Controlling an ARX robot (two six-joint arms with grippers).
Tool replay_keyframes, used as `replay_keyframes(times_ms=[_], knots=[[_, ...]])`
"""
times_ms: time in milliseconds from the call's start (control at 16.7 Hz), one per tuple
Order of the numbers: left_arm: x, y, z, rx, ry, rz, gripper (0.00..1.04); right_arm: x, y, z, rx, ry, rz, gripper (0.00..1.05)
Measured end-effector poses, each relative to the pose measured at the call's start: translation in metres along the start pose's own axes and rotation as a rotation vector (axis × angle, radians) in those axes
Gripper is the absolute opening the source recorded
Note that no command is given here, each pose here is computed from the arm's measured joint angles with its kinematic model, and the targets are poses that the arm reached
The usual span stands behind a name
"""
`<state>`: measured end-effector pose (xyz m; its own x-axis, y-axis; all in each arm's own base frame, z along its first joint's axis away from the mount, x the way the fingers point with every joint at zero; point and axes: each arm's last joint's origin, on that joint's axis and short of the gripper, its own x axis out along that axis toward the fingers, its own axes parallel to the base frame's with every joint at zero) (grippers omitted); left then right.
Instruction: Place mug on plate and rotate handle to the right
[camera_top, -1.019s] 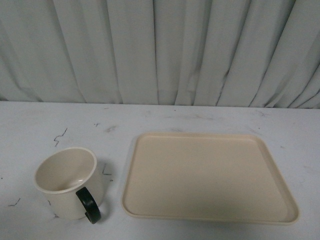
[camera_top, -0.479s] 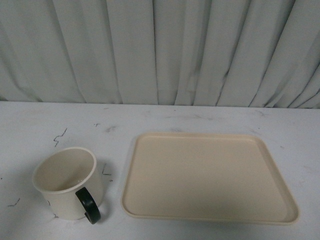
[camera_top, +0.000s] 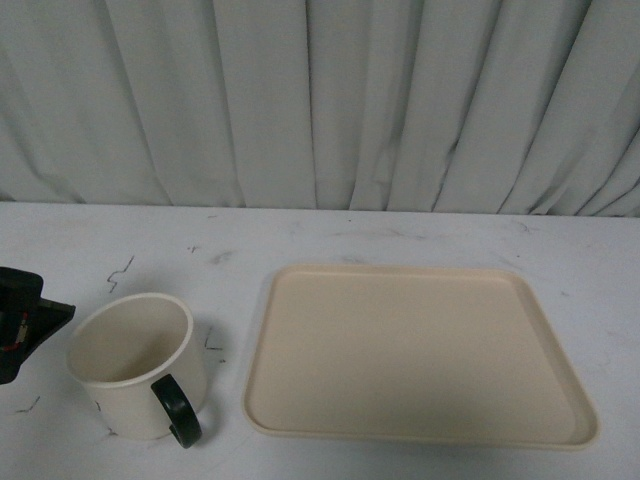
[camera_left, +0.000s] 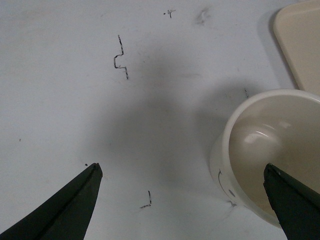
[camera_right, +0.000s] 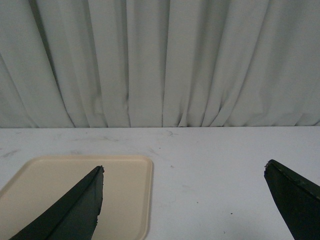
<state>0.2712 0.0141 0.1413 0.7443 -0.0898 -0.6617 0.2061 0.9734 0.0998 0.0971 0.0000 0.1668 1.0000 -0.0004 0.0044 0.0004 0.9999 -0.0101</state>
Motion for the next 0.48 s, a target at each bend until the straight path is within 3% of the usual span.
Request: replay_keyframes(times_ms=[479], knots=[[0.03, -0.008, 0.009, 0.034, 0.074, 0.009, 0.98, 0.0, 0.0, 0.0, 0.0, 0.0, 0.0, 0.98]])
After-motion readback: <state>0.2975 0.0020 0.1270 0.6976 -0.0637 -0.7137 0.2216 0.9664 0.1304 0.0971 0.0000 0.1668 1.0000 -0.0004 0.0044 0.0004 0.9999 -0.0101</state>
